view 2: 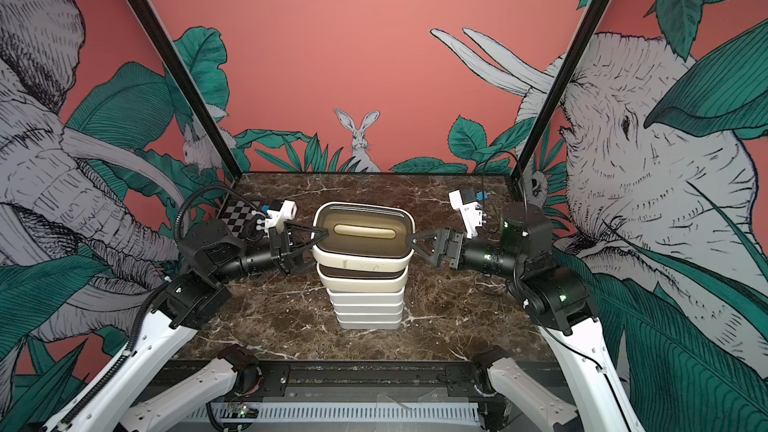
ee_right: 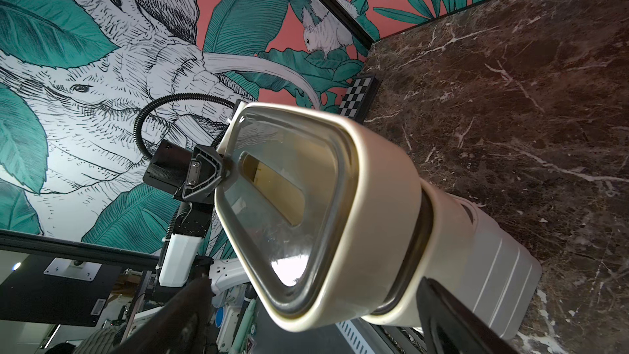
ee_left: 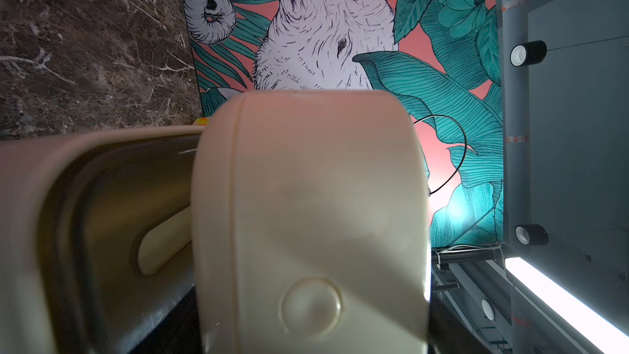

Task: Stack the tissue boxes
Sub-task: Place the tissue box at the tissue box.

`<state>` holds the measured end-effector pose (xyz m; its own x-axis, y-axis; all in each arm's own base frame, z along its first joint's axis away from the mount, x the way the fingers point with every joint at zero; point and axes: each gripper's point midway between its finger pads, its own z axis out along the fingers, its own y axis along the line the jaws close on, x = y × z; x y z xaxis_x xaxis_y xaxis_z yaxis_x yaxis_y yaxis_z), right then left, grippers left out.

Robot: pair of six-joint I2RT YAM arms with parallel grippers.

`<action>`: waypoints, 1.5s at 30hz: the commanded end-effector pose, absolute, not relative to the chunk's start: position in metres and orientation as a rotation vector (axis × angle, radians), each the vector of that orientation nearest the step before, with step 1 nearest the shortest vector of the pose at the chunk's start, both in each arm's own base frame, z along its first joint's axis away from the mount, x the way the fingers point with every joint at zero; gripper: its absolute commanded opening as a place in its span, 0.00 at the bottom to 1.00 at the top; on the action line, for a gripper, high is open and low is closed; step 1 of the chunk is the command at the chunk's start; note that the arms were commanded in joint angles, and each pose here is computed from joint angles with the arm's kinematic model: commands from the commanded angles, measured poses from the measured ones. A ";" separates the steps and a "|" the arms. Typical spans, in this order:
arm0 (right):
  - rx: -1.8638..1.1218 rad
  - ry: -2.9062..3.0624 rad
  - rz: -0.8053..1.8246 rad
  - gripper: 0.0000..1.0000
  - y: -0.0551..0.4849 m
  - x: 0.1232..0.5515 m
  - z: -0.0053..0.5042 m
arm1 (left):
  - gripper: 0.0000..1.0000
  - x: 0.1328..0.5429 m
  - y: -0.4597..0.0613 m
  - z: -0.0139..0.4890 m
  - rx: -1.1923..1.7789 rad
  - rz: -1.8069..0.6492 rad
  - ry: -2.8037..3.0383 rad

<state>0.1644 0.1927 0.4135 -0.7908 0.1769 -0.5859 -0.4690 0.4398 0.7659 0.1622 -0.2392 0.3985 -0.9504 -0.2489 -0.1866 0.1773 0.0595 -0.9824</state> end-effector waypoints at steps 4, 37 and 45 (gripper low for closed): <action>-0.301 2.037 1.426 0.94 0.199 0.164 0.421 | 0.28 0.150 -0.228 0.426 -0.016 -1.989 1.923; -0.332 2.081 1.487 0.95 0.211 0.169 0.403 | 0.29 0.157 -0.234 0.404 -0.035 -1.954 2.009; -0.345 2.079 1.505 0.96 0.216 0.171 0.402 | 0.31 0.158 -0.234 0.403 -0.031 -1.938 2.015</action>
<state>0.1716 0.2110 0.3891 -0.8439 0.1070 -0.5257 -0.4524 0.3845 0.8046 0.1605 -0.2363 0.3869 -0.9551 -0.2445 -0.1676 0.1481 0.0963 -0.9843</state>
